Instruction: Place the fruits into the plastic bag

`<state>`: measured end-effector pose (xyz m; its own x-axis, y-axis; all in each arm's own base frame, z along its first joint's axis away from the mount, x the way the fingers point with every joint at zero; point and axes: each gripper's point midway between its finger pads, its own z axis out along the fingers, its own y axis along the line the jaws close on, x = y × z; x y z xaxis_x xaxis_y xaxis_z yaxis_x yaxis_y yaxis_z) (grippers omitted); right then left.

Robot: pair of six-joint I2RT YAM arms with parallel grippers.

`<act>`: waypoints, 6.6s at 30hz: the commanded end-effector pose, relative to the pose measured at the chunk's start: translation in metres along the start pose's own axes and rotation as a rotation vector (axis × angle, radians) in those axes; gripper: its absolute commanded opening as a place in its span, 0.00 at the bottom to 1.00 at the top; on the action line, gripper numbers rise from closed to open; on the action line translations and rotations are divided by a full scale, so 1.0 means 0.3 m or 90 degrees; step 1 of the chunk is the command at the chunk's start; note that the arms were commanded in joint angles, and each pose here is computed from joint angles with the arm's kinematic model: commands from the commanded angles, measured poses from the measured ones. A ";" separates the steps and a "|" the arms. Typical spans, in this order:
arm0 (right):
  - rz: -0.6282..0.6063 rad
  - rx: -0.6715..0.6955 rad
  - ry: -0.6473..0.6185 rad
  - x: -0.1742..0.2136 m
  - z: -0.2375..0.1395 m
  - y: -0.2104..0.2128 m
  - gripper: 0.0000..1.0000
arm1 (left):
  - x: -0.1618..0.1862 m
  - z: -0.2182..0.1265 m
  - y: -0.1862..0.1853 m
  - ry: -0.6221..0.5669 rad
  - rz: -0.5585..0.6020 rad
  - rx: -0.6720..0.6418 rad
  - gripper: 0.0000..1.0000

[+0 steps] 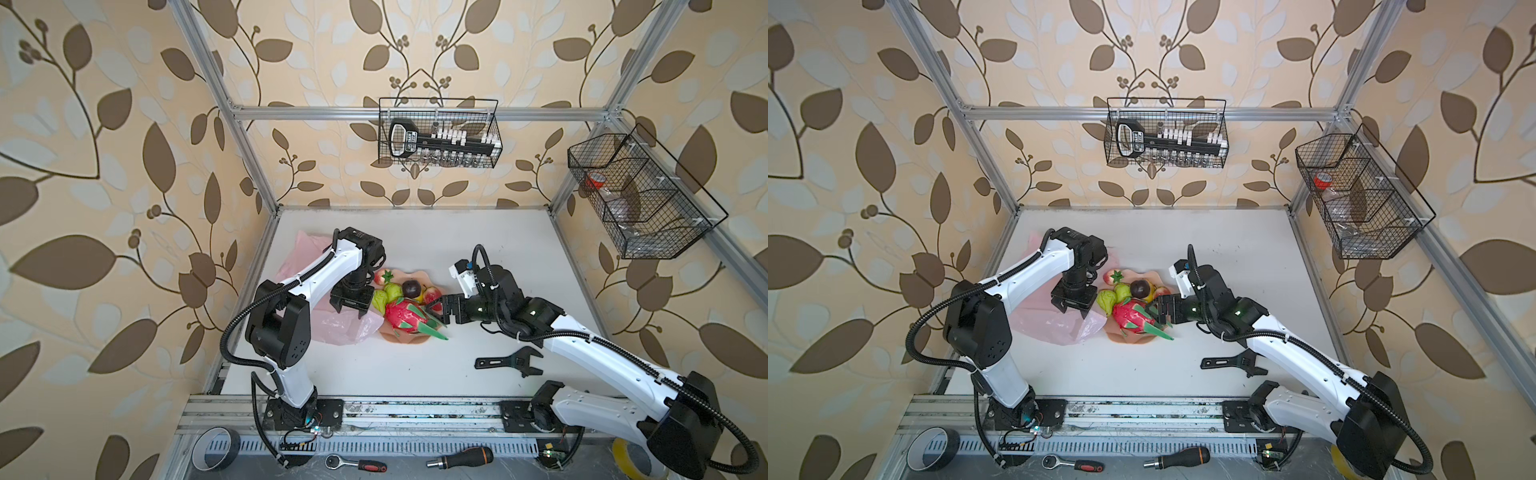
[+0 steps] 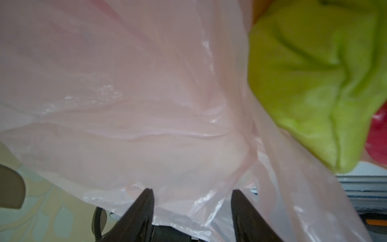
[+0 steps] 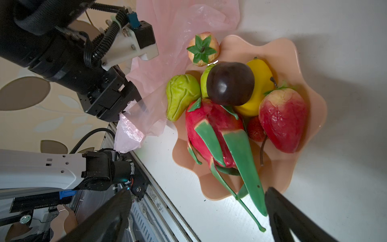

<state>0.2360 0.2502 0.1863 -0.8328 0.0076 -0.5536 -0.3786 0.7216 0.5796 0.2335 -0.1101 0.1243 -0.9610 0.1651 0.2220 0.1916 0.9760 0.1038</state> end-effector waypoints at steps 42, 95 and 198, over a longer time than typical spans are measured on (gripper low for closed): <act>-0.022 -0.024 -0.020 -0.139 0.057 0.078 1.00 | 0.004 -0.124 0.024 -0.107 -0.056 0.056 0.20; -0.124 -0.128 0.017 -0.139 0.267 0.439 0.97 | 0.066 -0.294 0.249 -0.353 -0.141 -0.052 0.01; -0.231 0.291 0.074 -0.543 0.773 -0.187 0.61 | 0.023 -0.275 0.336 -0.391 -0.205 0.103 0.00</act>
<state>0.4912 0.3654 0.0966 -0.7283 -0.3592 -0.5836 -0.4390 0.8985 -0.0053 0.2650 -0.0188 0.2159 -0.9093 -0.1417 -0.3913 -0.1250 0.9898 -0.0681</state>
